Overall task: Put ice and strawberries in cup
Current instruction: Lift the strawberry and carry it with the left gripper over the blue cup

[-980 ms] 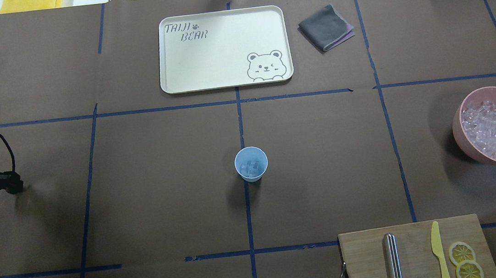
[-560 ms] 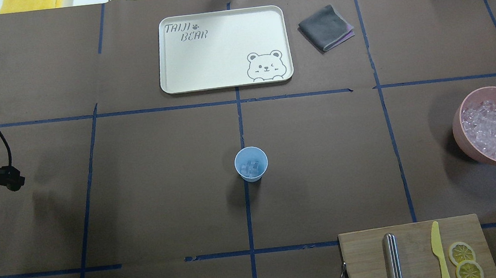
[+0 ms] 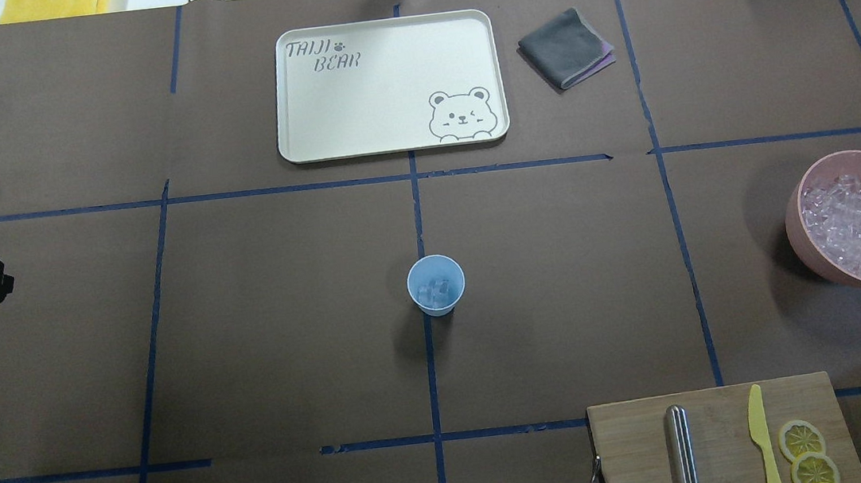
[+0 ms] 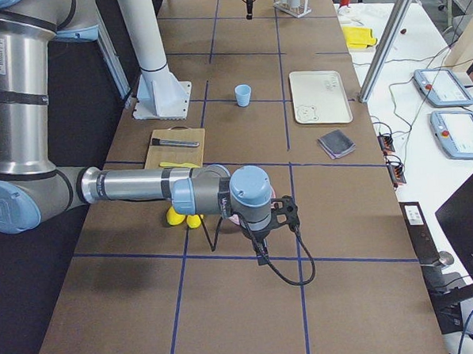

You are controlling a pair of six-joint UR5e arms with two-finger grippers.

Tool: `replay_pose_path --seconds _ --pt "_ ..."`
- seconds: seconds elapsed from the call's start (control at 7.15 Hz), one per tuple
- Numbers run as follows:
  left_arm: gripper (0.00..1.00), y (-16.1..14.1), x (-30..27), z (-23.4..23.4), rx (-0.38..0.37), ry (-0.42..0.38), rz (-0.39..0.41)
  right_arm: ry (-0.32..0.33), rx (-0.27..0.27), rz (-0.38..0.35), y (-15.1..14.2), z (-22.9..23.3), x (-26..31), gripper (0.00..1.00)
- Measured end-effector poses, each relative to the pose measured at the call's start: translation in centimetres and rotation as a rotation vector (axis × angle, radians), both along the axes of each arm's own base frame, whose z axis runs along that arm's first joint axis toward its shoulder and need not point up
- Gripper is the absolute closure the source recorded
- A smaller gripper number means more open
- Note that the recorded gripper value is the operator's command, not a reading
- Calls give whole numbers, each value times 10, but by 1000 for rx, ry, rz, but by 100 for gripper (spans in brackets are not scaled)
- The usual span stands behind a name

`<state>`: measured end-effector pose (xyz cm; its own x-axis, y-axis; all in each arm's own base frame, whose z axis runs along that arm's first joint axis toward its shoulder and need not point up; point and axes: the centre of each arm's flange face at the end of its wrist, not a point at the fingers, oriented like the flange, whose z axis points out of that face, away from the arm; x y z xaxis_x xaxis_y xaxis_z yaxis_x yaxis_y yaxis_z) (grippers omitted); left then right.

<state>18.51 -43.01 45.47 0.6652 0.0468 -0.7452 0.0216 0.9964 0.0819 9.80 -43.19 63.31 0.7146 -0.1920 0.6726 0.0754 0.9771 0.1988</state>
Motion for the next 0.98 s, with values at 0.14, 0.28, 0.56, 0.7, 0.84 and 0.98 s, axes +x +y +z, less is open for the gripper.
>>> replay_pose_path --seconds 0.14,0.28,0.56,0.7,0.84,0.98 --pt "99 -5 1 -28 12 -14 18 0 1 0 0 0 0 0" --pt "99 -17 10 -63 22 -17 29 0 1 0 0 0 0 0" --pt "98 -42 43 -147 35 -36 49 0 -2 0 0 1 0 0" --pt "98 -44 70 -187 49 -61 69 -1 -2 1 0 1 0 0" --pt "98 -37 99 -219 59 -73 83 -1 -3 1 0 1 0 0" --pt "98 -28 127 -245 49 -64 79 -2 -3 1 1 1 0 0"
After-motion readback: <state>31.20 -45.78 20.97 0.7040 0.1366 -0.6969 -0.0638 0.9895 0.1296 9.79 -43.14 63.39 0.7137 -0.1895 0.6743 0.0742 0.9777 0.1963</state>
